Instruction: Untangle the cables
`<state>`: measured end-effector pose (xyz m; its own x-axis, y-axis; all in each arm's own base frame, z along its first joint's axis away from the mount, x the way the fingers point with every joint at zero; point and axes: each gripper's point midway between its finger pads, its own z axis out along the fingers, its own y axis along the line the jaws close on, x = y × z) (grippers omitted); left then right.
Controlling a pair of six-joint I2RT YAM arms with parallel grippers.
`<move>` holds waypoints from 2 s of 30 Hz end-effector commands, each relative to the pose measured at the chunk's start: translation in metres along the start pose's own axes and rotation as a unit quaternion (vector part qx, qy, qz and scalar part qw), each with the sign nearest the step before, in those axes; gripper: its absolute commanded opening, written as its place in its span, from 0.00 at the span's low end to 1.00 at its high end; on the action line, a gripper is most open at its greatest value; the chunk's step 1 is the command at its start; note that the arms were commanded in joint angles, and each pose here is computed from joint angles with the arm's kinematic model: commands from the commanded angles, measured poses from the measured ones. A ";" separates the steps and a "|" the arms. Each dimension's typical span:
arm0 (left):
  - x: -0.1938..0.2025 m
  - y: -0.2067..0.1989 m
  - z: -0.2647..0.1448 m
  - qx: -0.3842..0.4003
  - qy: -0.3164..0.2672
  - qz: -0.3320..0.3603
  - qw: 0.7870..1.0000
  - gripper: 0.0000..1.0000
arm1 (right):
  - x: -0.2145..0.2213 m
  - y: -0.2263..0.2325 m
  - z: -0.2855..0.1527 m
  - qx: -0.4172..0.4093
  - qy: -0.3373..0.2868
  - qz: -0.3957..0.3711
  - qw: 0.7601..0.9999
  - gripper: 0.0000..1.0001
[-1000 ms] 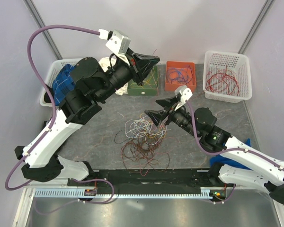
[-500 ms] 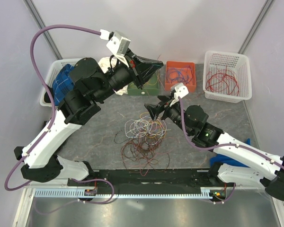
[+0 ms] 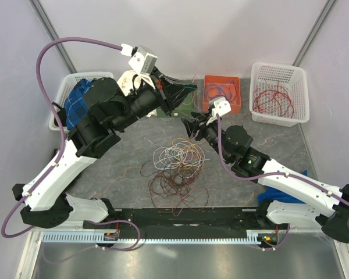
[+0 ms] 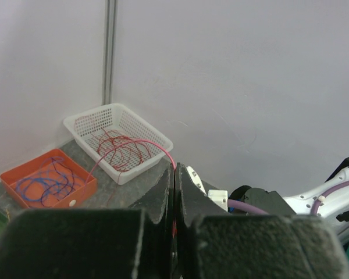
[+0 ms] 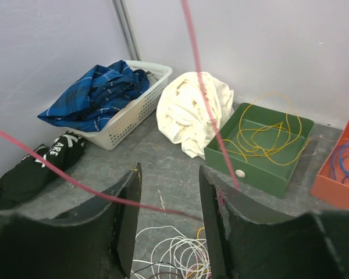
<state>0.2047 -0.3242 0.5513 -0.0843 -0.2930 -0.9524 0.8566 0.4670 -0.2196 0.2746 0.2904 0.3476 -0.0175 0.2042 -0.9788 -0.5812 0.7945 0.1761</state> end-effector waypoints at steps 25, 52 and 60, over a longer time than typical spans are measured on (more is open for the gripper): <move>-0.032 0.029 -0.017 -0.092 -0.031 0.028 0.995 0.02 | -0.041 0.020 -0.032 -0.086 -0.026 -0.045 0.995 0.94; -0.020 0.010 -0.032 -0.048 -0.013 -0.020 0.999 0.02 | -0.033 0.044 0.002 -0.116 -0.032 -0.010 0.993 0.39; -0.005 0.018 -0.036 -0.066 -0.006 -0.024 0.998 0.02 | -0.035 0.047 0.001 -0.124 -0.041 0.001 0.991 0.26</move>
<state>0.2040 -0.2930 0.5426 -0.1052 -0.2906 -0.9511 0.7942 0.5510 -0.2562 0.2525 0.3199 0.3560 -0.0031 0.1716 -0.9852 -0.7425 0.6595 0.1172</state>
